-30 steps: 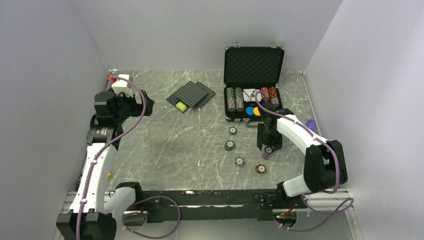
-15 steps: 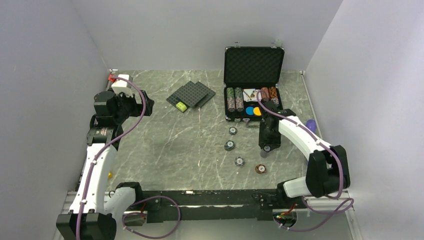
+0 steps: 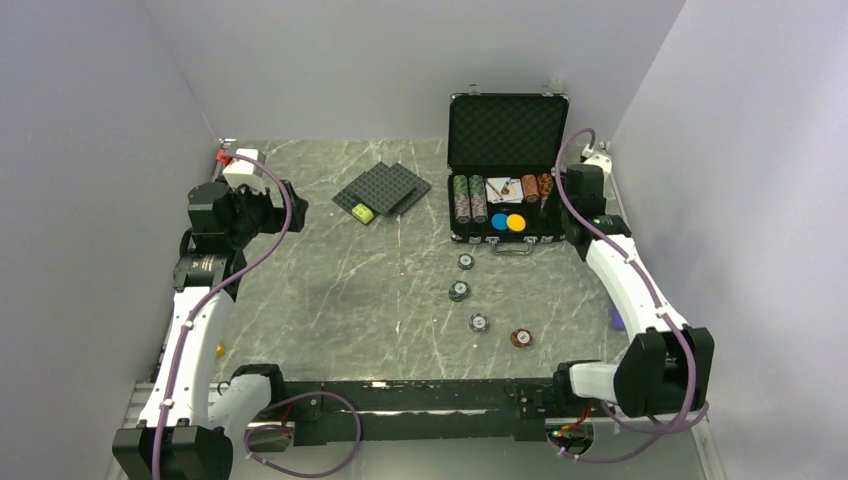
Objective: Pack up texas hold em set
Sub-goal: Place the poker chip in the chip case.
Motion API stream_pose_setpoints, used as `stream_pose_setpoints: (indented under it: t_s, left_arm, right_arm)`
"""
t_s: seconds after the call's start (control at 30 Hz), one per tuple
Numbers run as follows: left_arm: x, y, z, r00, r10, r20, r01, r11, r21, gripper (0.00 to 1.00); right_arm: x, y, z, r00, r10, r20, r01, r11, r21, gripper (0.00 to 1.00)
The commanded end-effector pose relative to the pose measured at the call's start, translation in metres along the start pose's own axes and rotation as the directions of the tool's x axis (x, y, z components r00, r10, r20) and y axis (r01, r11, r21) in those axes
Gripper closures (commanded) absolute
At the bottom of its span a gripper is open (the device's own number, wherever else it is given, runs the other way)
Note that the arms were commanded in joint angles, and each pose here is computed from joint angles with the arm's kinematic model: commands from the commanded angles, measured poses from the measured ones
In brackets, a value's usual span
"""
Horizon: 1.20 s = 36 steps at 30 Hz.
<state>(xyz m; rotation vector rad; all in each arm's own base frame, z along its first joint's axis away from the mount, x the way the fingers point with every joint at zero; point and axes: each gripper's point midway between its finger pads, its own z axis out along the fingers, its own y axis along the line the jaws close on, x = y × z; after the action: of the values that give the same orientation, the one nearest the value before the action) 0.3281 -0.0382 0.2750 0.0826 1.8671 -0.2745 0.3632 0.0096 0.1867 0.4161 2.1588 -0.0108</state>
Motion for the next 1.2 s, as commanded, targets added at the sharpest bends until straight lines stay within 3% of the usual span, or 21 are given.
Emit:
stream_pose_setpoints:
  t_s: [0.0, 0.13, 0.43, 0.83, 1.0, 1.1, 1.17]
  left_arm:
    - [-0.008, -0.001, -0.003, 0.999, 0.002, 0.034, -0.002, 1.000, -0.003, 0.02]
    - [-0.007, -0.001, -0.002, 0.999, 0.002, 0.032, -0.002, 1.000, -0.003, 0.02]
    - [-0.005, -0.001, -0.001, 1.000, 0.001, 0.027, -0.001, 1.000, -0.005, 0.02]
    - [-0.006, -0.001, -0.001, 1.000, 0.002, 0.027, -0.002, 1.000, -0.005, 0.02]
    - [-0.005, -0.001, 0.000, 1.000, 0.000, 0.024, 0.000, 1.000, -0.003, 0.02]
    - [-0.005, 0.000, 0.000, 1.000, 0.002, 0.024, -0.002, 1.000, -0.006, 0.02]
    - [-0.005, 0.000, 0.000, 1.000, 0.001, 0.024, 0.000, 1.000, -0.005, 0.02]
  right_arm:
    - [-0.060, 0.017, 0.025, 0.964, 0.064, 0.258, -0.040, 0.995, -0.095, 1.00]
    - [-0.068, 0.022, 0.042, 0.945, 0.076, 0.317, -0.040, 0.992, -0.117, 1.00]
    - [-0.060, 0.022, 0.078, 0.946, 0.074, 0.316, -0.051, 0.995, -0.082, 1.00]
    - [-0.031, 0.021, 0.120, 0.966, 0.059, 0.252, -0.046, 0.997, -0.057, 1.00]
    - [-0.014, 0.023, 0.137, 0.985, 0.038, 0.166, -0.032, 0.999, -0.042, 1.00]
    - [-0.006, 0.022, 0.137, 0.994, 0.036, 0.101, -0.033, 0.999, -0.025, 0.77]
    - [-0.005, 0.021, 0.129, 0.995, 0.039, 0.094, -0.037, 0.999, -0.026, 0.50]
